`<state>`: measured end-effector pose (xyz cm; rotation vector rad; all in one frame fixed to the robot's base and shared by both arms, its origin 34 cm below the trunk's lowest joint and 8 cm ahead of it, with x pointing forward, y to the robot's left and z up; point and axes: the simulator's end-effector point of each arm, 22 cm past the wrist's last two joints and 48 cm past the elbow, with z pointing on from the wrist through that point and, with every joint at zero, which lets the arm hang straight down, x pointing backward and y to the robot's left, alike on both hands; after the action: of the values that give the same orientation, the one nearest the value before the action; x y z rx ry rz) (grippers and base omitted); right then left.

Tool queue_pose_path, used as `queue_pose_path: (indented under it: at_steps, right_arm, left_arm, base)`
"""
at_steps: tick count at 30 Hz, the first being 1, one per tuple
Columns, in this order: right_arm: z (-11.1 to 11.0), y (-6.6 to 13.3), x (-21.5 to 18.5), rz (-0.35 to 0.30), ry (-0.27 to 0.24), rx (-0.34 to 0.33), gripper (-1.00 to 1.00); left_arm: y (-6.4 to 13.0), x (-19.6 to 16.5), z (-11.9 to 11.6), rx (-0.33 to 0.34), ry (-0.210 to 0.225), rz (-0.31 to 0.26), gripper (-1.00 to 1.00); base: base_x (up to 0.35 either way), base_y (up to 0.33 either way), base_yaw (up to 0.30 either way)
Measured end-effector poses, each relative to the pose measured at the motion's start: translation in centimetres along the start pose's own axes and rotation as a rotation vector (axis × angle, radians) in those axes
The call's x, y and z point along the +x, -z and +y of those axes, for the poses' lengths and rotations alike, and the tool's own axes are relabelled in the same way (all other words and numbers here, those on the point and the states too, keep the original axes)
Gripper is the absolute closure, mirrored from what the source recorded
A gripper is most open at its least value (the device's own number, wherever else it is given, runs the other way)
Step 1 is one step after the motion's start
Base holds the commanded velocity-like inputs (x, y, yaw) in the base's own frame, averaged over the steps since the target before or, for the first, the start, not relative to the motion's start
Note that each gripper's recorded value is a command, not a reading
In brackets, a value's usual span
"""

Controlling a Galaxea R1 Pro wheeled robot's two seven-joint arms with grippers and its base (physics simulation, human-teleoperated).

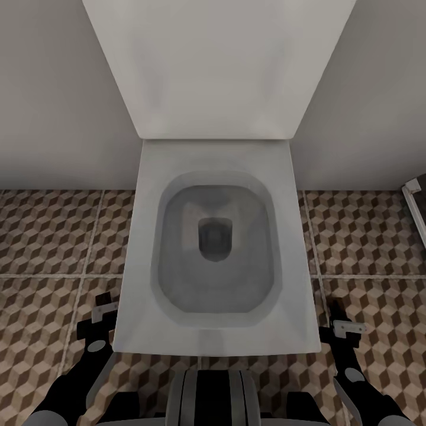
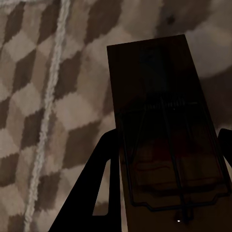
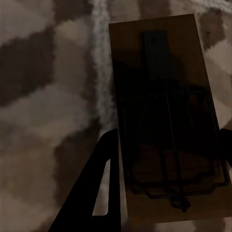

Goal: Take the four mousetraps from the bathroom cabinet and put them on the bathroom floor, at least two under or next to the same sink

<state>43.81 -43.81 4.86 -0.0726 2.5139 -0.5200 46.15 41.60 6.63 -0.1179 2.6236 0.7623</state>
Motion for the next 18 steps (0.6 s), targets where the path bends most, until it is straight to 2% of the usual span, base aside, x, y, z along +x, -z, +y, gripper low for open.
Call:
queue_pose_path:
  at_steps: [18]
  right_arm:
    - [0.00, 0.00, 0.00, 0.000, 0.000, 0.000, 1.00]
  left_arm:
    - [0.00, 0.00, 0.00, 0.000, 0.000, 0.000, 1.00]
  base:
    - [0.000, 0.000, 0.000]
